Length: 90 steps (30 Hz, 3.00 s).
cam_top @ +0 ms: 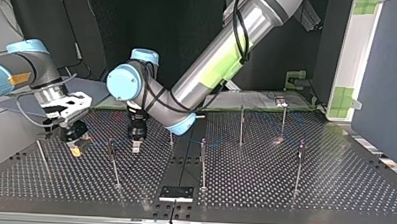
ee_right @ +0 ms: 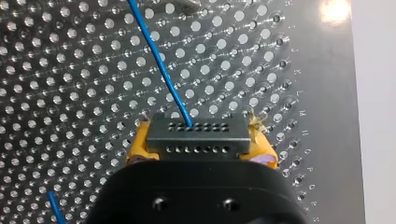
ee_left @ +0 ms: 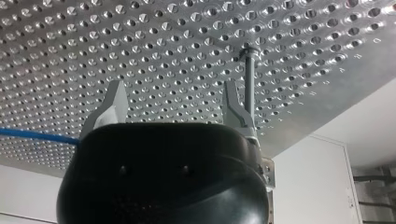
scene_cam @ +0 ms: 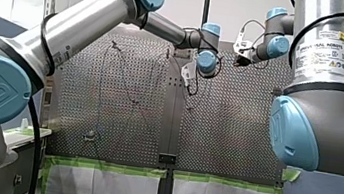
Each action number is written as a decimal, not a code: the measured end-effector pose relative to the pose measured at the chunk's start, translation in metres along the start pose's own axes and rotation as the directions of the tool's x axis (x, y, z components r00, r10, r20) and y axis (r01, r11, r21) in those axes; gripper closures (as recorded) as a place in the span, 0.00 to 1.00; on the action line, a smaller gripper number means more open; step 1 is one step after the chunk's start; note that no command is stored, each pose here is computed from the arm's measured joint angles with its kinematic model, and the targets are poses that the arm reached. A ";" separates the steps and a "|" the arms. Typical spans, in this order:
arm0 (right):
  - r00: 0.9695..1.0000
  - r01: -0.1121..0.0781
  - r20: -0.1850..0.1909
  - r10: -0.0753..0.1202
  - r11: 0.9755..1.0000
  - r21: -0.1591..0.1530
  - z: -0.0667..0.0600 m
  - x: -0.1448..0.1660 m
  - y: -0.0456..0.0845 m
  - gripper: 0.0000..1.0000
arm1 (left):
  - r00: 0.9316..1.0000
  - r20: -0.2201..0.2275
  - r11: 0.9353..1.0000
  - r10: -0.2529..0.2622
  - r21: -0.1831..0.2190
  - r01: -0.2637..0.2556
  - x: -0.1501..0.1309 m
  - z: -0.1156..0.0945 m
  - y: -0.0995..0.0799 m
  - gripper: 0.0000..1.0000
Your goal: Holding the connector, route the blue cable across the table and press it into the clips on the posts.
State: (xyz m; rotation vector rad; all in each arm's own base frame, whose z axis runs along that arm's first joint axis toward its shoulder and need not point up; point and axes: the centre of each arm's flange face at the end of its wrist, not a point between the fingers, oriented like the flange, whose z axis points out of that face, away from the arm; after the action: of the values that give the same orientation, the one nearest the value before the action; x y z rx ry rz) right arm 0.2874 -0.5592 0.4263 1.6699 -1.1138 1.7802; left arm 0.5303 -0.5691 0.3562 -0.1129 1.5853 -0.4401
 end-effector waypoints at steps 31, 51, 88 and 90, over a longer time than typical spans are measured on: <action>1.000 0.002 0.007 -0.002 1.000 0.011 0.001 -0.002 -0.005 1.00 | 0.998 -0.012 0.996 -0.068 0.052 0.068 -0.075 -0.077 0.006 0.00; 1.000 0.004 0.007 -0.004 1.000 0.010 0.001 -0.003 -0.006 1.00 | 0.989 0.124 0.996 -0.084 0.038 0.080 -0.125 -0.121 0.020 0.00; 1.000 0.006 0.008 -0.006 1.000 0.009 0.002 -0.004 -0.008 1.00 | 0.971 0.139 0.976 -0.196 0.122 0.180 -0.040 -0.168 0.048 0.00; 1.000 0.006 0.007 -0.006 1.000 0.008 0.002 -0.004 -0.007 1.00 | 0.973 0.128 0.977 -0.193 0.114 0.179 -0.025 -0.167 0.053 0.00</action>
State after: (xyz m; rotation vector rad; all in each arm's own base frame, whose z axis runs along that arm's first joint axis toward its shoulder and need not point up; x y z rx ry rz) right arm 0.2952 -0.5560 0.4239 1.6842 -1.1046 1.7787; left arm 0.3792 -0.4769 0.3617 -0.2120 1.4182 -0.6453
